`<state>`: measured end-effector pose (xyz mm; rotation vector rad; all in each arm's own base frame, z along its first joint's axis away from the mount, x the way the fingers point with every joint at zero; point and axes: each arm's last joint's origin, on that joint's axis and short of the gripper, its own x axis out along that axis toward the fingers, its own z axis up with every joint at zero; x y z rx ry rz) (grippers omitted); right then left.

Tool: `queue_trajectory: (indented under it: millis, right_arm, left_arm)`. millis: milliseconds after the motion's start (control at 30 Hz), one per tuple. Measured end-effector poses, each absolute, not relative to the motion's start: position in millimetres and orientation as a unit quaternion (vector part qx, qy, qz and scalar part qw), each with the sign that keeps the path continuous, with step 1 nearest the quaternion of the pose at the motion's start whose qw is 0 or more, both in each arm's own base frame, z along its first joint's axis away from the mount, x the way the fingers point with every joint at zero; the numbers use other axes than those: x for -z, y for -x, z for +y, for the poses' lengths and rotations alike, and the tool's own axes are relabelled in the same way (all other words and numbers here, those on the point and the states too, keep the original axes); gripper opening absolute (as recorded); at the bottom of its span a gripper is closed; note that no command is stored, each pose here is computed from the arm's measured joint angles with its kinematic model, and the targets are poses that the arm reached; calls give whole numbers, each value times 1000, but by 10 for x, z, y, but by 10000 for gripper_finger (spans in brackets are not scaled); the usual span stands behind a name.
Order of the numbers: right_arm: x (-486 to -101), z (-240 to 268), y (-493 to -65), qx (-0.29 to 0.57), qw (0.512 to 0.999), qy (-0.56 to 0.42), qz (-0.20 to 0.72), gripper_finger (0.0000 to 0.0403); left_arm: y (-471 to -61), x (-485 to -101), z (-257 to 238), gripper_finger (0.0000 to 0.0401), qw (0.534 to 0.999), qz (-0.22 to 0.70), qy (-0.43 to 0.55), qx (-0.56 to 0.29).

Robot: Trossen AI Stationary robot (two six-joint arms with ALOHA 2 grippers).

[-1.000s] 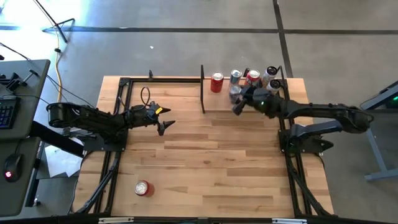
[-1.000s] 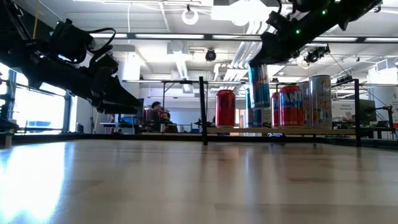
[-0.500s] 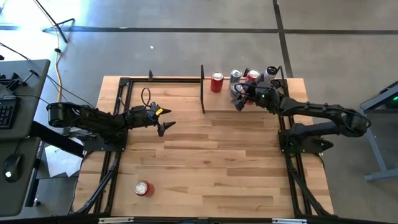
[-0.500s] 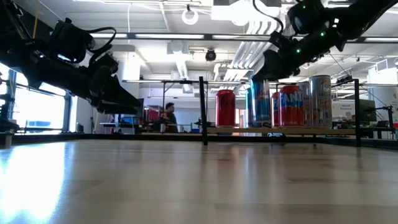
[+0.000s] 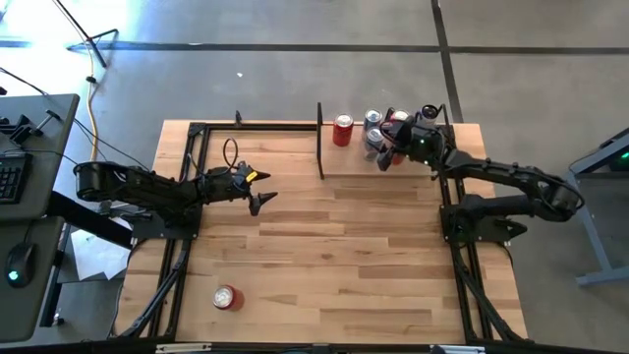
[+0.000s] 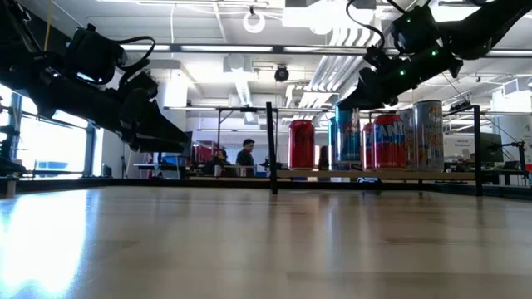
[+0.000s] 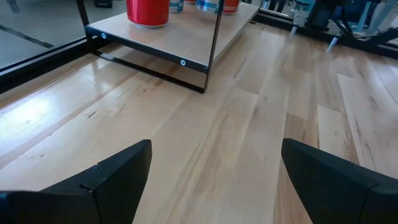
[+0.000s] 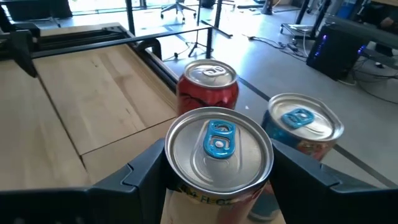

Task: Place canned beverage on shelf
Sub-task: Put the blue soda can on the shelf aligned with the other blue soda can

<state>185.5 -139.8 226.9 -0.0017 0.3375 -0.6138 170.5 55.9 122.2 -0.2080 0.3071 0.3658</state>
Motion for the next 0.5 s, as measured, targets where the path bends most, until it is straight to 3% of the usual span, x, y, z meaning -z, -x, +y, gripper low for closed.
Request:
queue_trajectory:
  millis: [500]
  right_arm:
    - [-2220, -1493, -1831, 303, 937, -3, 172, 221]
  left_arm:
    - [-1704, -1221, 559, 349, 966, 152, 103, -181]
